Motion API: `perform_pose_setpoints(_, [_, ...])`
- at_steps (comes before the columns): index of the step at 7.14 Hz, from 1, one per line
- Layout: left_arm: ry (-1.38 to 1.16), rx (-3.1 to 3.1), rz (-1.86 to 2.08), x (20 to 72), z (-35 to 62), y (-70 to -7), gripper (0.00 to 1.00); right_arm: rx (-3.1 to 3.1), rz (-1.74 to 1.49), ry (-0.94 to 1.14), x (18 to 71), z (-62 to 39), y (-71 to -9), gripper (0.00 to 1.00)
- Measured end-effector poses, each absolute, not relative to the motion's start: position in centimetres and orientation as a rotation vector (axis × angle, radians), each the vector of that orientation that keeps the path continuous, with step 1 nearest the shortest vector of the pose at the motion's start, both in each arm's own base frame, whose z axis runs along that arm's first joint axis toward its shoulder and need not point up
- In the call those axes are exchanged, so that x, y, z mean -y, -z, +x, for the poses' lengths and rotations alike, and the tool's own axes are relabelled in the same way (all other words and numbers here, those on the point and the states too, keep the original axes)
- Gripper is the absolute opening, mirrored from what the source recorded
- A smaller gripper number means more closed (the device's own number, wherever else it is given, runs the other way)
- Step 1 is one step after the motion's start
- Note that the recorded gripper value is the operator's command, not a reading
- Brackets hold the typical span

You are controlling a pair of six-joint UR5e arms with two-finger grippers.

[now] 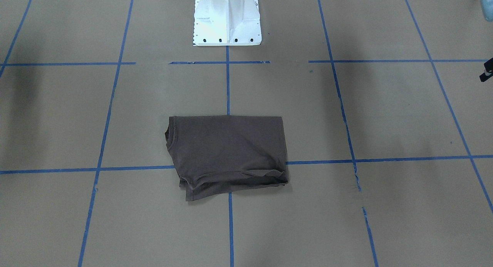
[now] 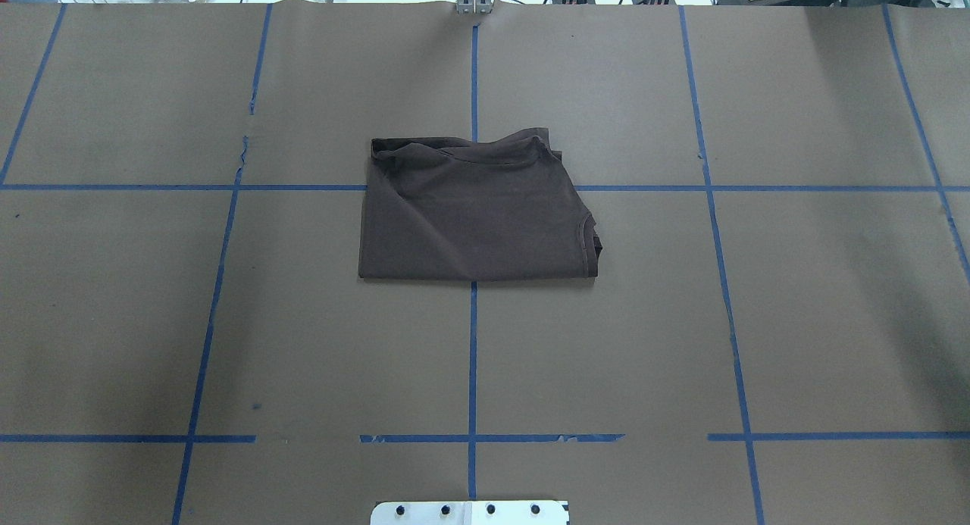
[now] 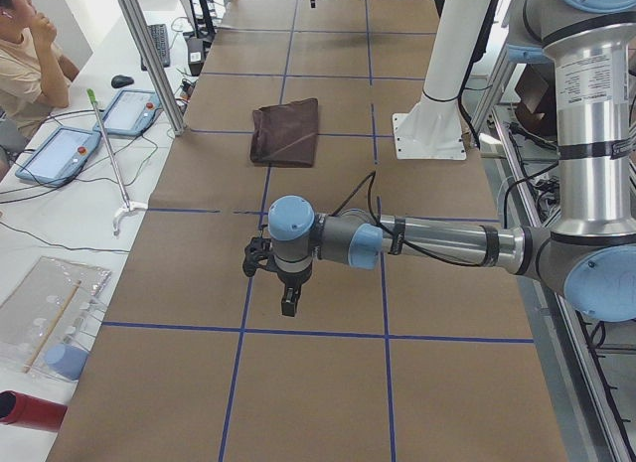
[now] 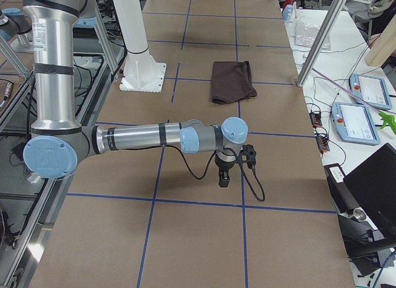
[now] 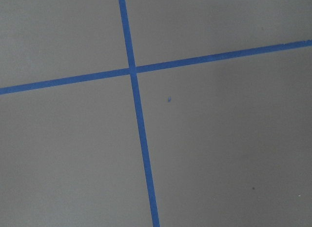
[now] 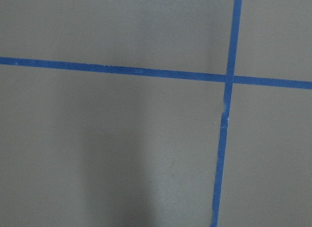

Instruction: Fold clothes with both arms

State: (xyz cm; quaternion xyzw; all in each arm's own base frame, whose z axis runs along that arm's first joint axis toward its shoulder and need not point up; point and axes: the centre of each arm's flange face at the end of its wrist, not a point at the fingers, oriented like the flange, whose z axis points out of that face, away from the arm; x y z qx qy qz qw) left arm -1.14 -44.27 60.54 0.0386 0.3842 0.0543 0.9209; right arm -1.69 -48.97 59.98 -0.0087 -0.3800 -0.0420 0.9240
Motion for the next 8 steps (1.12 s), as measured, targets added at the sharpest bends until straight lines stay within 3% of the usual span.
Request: perform_pose_setpoints(8, [-0.109, -0.782, 0.075, 44.58, -1.17, -60.07, 1.00, 0.780, -0.015, 0.093, 48.38, -1.65, -59.89, 1.00])
